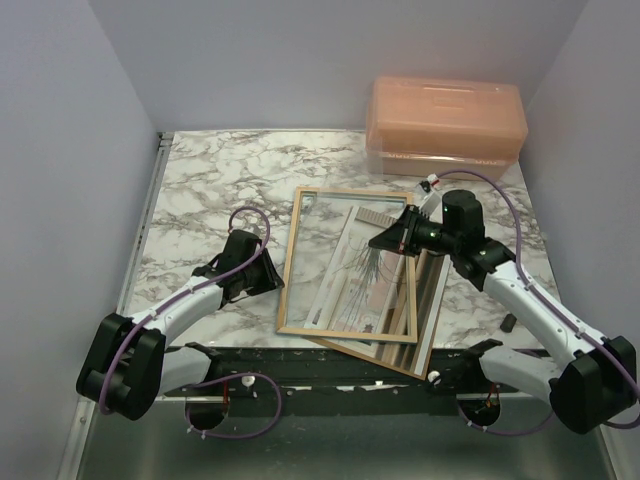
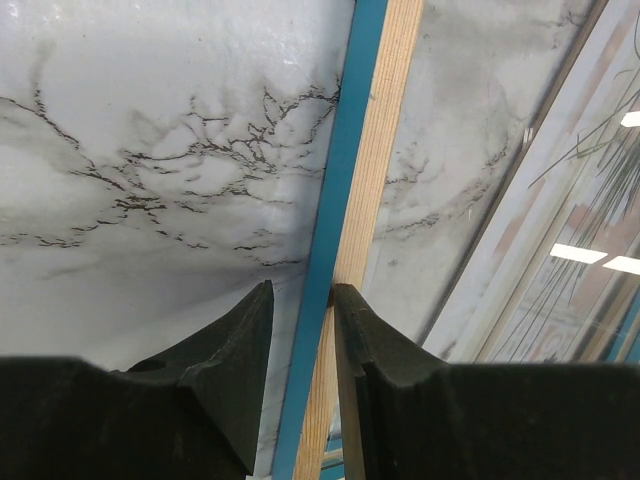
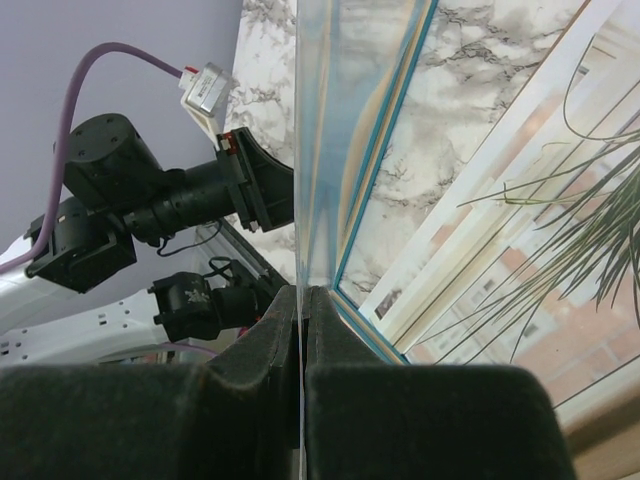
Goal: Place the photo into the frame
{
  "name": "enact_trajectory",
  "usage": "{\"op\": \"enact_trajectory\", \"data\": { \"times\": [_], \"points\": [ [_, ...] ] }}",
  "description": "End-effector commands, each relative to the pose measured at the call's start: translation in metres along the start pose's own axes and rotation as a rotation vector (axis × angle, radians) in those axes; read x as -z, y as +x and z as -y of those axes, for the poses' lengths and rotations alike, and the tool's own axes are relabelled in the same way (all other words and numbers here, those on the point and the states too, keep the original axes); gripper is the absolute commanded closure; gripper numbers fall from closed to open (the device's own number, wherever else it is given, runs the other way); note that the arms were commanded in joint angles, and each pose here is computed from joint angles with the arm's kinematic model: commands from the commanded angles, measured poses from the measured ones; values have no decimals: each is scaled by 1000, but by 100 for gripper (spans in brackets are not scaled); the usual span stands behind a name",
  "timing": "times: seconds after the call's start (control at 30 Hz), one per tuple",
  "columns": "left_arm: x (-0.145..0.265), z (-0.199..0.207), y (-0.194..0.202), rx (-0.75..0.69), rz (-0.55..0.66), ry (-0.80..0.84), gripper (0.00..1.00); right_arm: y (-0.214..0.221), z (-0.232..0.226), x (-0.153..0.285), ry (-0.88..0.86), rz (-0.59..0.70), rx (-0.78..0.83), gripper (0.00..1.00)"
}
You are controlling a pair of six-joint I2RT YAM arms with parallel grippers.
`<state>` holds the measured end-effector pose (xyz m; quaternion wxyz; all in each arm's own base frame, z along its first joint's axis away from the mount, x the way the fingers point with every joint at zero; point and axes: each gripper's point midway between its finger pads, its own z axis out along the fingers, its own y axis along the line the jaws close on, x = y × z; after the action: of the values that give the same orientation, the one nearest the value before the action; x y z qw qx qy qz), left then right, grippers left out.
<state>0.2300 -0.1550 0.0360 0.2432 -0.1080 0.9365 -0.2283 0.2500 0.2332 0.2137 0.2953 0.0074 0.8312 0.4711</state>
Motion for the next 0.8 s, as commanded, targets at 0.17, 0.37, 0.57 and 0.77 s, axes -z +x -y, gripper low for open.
{"op": "enact_trajectory", "data": {
  "times": [0.17,0.37,0.57,0.77],
  "points": [
    [-2,-17,10,-20,-32,-74,69,-5,-13,-5,-85,1,63,100],
    [-2,-17,10,-19,-33,-74,69,-7,-19,-2,-108,7,85,100],
    [-2,-16,9,-21,-33,-73,69,-4,-24,0,-135,-3,89,100],
    [-3,-17,10,-21,-37,-76,69,-6,-34,6,-171,16,110,100]
  ]
}}
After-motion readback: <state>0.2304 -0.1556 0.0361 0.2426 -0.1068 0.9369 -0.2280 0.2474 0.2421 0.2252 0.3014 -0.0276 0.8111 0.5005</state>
